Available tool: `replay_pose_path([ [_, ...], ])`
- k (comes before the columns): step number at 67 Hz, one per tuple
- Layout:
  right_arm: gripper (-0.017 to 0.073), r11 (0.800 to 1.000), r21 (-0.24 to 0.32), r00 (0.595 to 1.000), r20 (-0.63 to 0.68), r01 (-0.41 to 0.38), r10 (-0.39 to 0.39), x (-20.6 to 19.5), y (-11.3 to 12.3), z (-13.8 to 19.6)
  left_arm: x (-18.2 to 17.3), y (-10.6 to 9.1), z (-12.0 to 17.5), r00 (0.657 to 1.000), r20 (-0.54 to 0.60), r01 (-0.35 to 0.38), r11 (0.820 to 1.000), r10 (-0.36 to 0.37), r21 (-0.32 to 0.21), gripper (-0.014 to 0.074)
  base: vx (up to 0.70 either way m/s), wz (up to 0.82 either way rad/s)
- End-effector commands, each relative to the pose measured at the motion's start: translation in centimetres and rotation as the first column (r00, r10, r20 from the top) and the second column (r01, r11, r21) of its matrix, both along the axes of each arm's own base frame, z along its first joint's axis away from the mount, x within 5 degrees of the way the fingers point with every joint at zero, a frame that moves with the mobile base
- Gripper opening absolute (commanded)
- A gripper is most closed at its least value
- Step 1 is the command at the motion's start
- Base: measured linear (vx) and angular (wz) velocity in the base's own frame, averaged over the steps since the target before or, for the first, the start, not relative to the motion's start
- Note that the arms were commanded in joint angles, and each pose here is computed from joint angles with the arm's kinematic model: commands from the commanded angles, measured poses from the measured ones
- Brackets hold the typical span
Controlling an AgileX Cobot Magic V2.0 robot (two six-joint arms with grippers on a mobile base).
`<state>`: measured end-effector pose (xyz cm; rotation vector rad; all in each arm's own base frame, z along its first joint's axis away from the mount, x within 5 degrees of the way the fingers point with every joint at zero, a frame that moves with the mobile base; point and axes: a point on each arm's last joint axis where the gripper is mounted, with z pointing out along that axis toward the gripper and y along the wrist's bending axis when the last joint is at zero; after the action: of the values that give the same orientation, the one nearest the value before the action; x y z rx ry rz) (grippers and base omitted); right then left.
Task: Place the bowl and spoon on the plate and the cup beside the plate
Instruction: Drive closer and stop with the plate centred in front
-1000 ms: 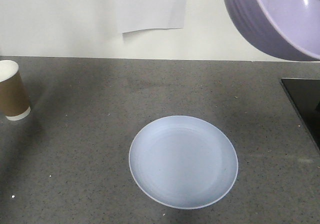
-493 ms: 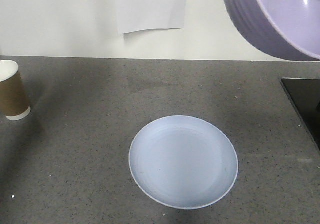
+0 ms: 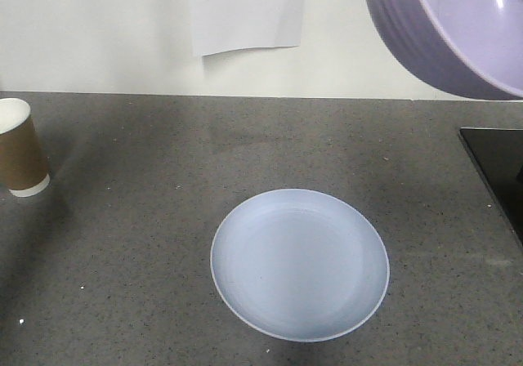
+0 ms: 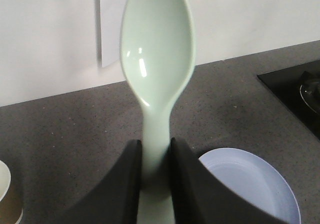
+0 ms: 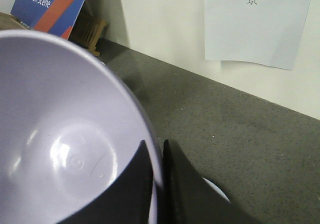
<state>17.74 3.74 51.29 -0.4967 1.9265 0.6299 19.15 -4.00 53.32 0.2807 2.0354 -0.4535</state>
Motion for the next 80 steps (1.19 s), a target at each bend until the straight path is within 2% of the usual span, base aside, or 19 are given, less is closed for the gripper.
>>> replay_pose_path([
  [1, -0.0006, 0.999, 0.052, 0.997, 0.079, 0.004, -0.008, -0.82, 0.24, 1.5, -0.75, -0.25, 1.47, 0.996, 0.094, 0.005, 0.999, -0.001, -0.044, -0.0008, 0.0, 0.0],
  [80, -0.0006, 0.999, 0.052, 0.997, 0.079, 0.004, -0.008, -0.82, 0.24, 1.5, -0.75, -0.25, 1.47, 0.996, 0.094, 0.005, 0.999, -0.001, -0.044, -0.0008, 0.0, 0.0],
])
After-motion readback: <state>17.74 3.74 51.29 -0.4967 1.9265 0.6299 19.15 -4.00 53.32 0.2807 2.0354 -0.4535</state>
